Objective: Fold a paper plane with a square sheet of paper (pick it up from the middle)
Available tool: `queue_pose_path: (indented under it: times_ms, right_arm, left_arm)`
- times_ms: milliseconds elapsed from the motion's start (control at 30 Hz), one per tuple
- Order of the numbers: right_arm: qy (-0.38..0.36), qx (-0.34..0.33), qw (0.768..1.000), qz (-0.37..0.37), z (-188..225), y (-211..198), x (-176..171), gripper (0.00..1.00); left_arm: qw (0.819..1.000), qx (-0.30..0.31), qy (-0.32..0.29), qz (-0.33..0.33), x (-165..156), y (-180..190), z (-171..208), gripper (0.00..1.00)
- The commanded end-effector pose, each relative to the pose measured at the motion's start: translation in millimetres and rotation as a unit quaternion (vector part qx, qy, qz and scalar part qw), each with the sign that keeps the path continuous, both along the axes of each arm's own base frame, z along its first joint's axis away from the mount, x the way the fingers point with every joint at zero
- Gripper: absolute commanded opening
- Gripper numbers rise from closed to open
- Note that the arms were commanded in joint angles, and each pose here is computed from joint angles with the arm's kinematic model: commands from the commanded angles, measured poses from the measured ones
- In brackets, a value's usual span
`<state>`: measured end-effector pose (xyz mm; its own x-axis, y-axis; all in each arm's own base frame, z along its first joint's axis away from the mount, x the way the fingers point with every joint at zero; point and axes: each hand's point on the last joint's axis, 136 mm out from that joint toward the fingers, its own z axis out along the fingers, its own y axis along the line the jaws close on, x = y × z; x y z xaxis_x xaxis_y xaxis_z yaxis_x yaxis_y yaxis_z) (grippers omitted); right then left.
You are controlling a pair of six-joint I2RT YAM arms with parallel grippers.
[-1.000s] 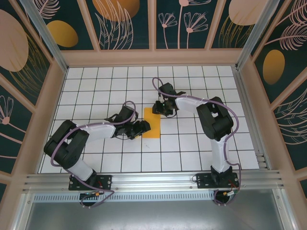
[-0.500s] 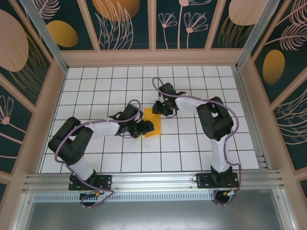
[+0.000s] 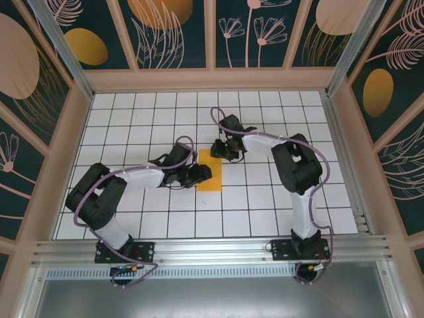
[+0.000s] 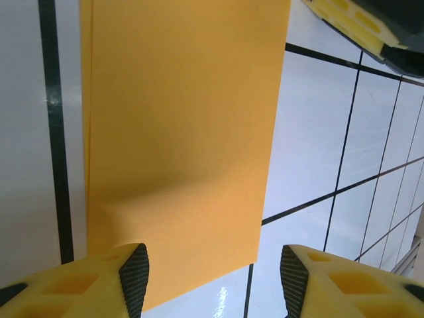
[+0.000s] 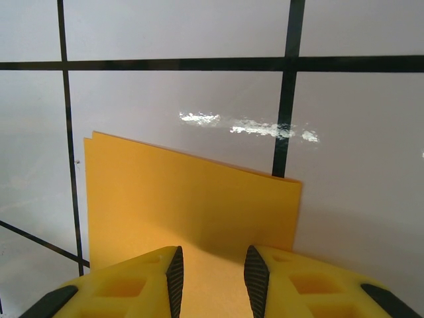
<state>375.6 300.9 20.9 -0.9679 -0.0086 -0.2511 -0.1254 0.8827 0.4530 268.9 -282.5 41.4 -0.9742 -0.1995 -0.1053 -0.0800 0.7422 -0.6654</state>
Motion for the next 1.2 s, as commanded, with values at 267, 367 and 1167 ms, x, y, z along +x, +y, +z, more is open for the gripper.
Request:
queue_pose_path:
  times_ms: [267,367,1167]
  right_arm:
    - [-0.065,-0.073,0.994,0.040,12,-2,11,0.39]
    - [-0.111,-0.083,0.989,0.060,40,9,18,0.43]
    - [-0.099,-0.187,0.940,0.266,9,28,-110,0.79]
  left_arm:
    - [0.994,0.023,-0.029,0.101,22,55,11,0.56]
    - [0.990,0.023,-0.029,0.135,24,75,11,0.57]
    - [0.979,0.023,-0.020,0.201,21,118,0,0.65]
